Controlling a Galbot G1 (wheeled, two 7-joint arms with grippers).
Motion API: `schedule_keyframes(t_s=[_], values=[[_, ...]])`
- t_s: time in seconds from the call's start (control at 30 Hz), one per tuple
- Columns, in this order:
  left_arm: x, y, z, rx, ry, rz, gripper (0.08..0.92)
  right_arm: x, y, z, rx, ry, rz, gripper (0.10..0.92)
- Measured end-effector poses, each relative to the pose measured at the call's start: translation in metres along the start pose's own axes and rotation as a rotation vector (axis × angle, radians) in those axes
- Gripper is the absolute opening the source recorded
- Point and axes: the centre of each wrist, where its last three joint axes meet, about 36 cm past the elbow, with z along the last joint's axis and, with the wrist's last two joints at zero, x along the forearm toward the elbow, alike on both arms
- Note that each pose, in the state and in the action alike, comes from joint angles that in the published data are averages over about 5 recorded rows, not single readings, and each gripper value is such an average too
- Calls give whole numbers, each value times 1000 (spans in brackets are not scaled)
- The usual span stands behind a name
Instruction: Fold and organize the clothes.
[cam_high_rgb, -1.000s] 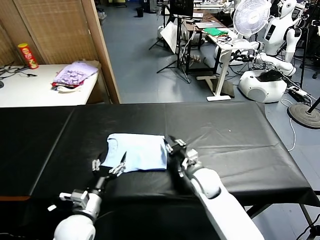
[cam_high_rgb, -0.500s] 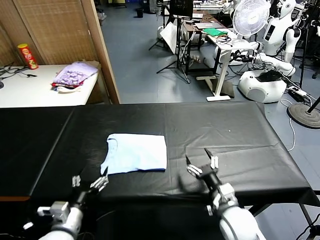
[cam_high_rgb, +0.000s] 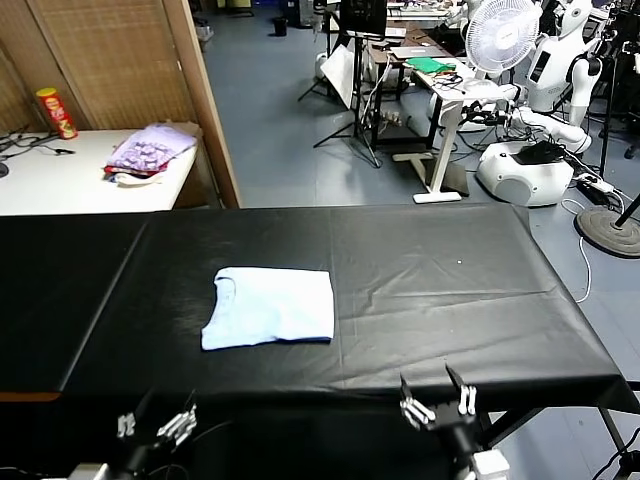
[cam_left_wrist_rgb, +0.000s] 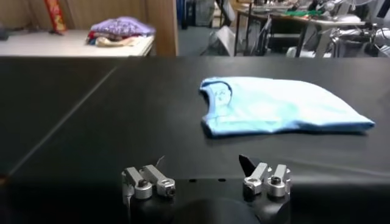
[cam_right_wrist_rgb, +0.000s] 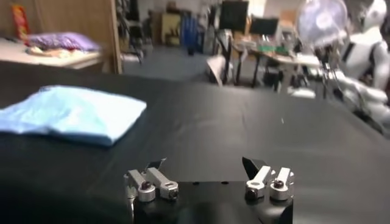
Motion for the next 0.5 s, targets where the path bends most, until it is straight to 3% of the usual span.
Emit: schedule_keyframes(t_s=[0.17,0.5], values=[[9,-3,-7,23,20,17,798,16,5,-2,-15,45,6,798],[9,-4,-14,22,1,25,798,24,6,-4,-21,62,-1,798]])
